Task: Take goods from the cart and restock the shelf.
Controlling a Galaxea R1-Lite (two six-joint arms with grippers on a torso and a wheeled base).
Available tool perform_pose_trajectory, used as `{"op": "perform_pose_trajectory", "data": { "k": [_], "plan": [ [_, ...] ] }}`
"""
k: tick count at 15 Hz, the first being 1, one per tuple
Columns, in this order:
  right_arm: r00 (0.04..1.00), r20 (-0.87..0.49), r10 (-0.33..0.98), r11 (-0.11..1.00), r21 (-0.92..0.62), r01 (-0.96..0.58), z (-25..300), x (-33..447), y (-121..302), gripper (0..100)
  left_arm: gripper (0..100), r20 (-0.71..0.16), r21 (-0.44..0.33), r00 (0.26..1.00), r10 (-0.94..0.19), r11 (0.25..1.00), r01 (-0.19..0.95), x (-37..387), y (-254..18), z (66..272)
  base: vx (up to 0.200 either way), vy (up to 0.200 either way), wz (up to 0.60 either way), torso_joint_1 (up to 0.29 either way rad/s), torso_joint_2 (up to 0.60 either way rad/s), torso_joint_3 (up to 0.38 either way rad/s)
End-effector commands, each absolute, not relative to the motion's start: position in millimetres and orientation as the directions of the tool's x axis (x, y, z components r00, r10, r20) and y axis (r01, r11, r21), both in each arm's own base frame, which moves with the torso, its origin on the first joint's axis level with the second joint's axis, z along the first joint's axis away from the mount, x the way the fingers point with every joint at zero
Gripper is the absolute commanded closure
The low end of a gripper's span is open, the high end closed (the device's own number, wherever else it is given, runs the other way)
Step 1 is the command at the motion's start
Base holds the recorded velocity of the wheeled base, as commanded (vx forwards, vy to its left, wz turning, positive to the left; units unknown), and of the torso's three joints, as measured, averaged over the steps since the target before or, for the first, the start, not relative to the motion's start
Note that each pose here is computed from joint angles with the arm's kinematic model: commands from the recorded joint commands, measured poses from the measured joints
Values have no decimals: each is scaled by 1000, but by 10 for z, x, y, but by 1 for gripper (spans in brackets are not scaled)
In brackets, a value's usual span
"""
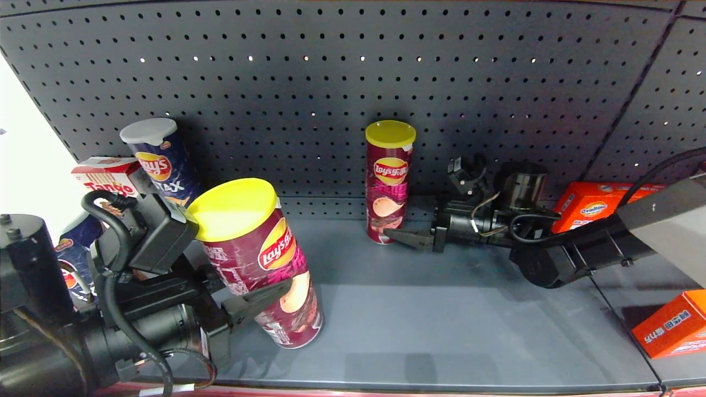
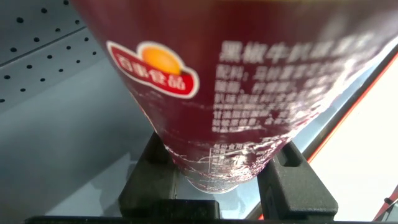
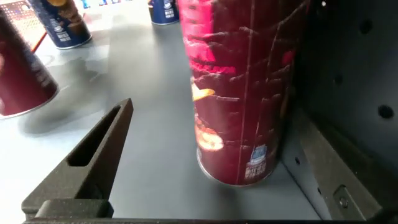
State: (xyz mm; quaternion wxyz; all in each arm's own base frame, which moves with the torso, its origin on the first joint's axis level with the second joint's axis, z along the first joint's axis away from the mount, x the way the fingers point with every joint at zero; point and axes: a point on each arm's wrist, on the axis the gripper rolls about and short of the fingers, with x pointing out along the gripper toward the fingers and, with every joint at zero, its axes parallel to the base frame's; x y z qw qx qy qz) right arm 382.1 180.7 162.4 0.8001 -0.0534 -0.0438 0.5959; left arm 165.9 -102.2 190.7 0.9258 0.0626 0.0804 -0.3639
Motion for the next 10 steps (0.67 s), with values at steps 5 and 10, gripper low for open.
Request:
{"op": "perform_pose_trajectory", "data": {
  "k": [5, 10],
  "plan": [
    [265, -3, 964, 263, -125, -957, 1518, 3956, 2002, 0, 100, -202, 56, 721, -663, 727, 685, 1650, -1016, 1883, 0, 0, 0, 0, 0, 0],
    [270, -8, 963, 267, -118, -957, 1472, 4065, 2073, 0, 100, -213, 53, 719, -662, 727, 685, 1629, -1004, 1850, 0, 0, 0, 0, 0, 0]
  ]
}}
